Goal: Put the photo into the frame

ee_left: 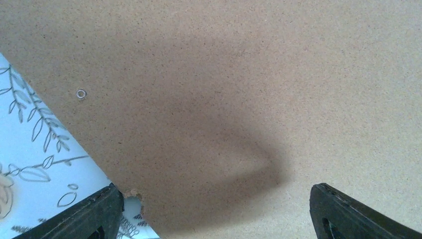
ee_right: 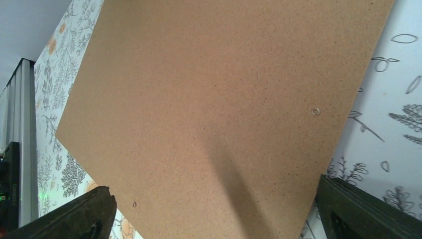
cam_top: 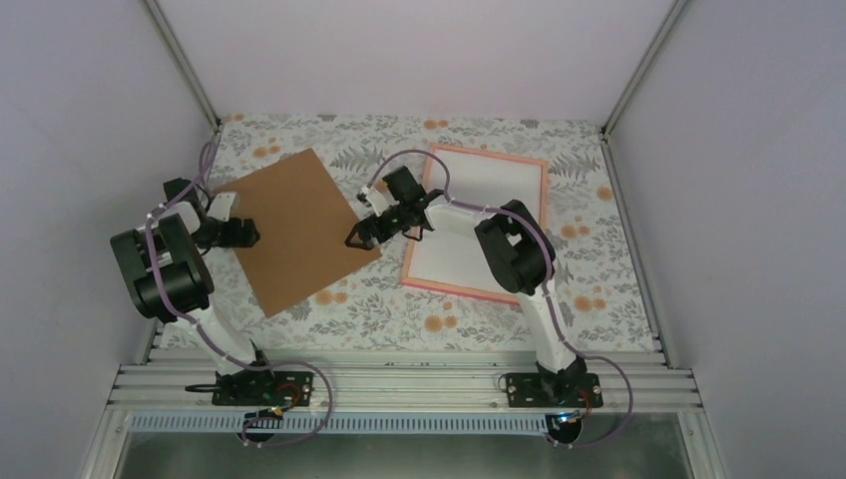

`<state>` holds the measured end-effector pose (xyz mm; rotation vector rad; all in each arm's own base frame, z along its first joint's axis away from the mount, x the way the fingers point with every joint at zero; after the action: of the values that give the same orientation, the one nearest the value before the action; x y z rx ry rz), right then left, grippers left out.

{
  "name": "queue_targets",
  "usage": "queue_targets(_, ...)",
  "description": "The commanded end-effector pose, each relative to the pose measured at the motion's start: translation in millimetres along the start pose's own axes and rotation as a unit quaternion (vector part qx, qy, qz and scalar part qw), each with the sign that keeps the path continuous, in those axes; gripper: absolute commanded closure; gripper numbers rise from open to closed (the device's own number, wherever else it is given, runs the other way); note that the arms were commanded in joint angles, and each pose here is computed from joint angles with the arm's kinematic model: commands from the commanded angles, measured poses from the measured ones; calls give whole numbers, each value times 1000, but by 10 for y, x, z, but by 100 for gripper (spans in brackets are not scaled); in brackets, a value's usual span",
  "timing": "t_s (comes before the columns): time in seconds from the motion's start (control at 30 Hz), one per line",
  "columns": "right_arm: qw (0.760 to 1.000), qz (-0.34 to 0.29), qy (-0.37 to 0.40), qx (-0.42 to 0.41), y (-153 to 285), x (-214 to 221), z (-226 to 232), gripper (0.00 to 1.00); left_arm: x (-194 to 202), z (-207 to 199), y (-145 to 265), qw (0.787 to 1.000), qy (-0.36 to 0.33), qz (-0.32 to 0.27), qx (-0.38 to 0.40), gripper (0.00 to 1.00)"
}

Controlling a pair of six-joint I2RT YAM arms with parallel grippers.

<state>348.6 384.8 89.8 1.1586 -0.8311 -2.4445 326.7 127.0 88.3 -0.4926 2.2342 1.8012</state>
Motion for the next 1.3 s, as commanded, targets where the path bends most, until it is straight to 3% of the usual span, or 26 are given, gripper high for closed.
queue_targets(0.0,999,24,-21,-5,-70,212,-11,0,17,-218,-132,997,-11,20,69,7)
queue_targets(0.13,999,24,-42,-26,4,295,96,0,-102,-275,-177,995,-13,16,94,7)
queue_targets(0.3,998,26,-55,-32,162,324,205,0,-239,-597,-301,992,-75,14,103,8)
queue_targets(0.47,998,5,-65,-24,422,156,274,0,-318,-692,-368,990,-57,16,126,8)
queue_targets(0.67,981,-32,-159,104,569,-49,32,0,-300,-565,-358,994,-27,20,108,8)
queue_targets(0.87,961,-32,-221,161,461,-65,-201,0,-261,-530,-346,996,-15,24,88,7)
queue_targets(1.27,957,12,-279,80,49,56,-384,0,-36,-622,-502,993,-10,57,99,8)
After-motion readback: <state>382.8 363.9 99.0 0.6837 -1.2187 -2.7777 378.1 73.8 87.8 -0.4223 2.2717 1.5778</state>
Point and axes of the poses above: each gripper's point midway between its finger pads, its own y axis back along the fingers, its own z axis along the line the jaws close on, x = y × z, the point moved 7 cm from there along y, back along the fingers, and after that the axes turned 4 degrees about y, right-handed, at the moved point
